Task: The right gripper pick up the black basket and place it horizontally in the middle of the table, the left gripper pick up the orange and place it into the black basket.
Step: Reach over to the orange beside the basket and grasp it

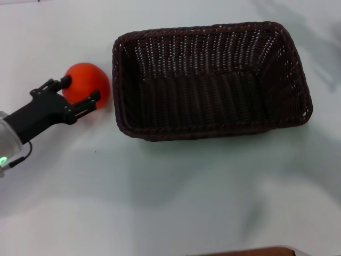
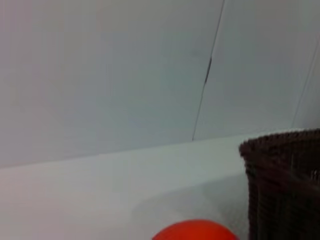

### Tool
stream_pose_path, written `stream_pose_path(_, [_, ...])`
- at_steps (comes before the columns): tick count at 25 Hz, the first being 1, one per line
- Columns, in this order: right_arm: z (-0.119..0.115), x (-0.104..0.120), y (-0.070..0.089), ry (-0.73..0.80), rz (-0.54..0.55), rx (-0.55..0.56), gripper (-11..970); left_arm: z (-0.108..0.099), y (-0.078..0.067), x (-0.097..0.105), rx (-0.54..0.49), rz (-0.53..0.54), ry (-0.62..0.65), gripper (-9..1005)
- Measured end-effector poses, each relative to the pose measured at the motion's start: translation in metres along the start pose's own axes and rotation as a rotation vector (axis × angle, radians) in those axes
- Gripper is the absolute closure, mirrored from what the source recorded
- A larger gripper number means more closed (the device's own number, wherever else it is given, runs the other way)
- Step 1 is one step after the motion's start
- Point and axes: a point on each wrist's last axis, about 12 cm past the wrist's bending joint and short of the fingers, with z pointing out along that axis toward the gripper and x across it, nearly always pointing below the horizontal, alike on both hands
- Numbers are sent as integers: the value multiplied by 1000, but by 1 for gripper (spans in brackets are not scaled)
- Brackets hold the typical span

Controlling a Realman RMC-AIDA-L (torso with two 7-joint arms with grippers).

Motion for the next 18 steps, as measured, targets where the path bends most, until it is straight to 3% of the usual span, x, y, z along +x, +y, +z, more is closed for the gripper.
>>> stream_pose_path(9, [-7, -11, 5, 33, 32, -25, 503, 7, 4, 1, -91, -31, 4, 307])
stream_pose_path(14, [-7, -19, 8, 69, 37, -39, 504, 4, 8, -3, -122, -51, -32, 543])
stream_pose_path(18, [-9, -22, 10, 108, 55, -57, 503, 2, 8, -5, -127, -49, -44, 632])
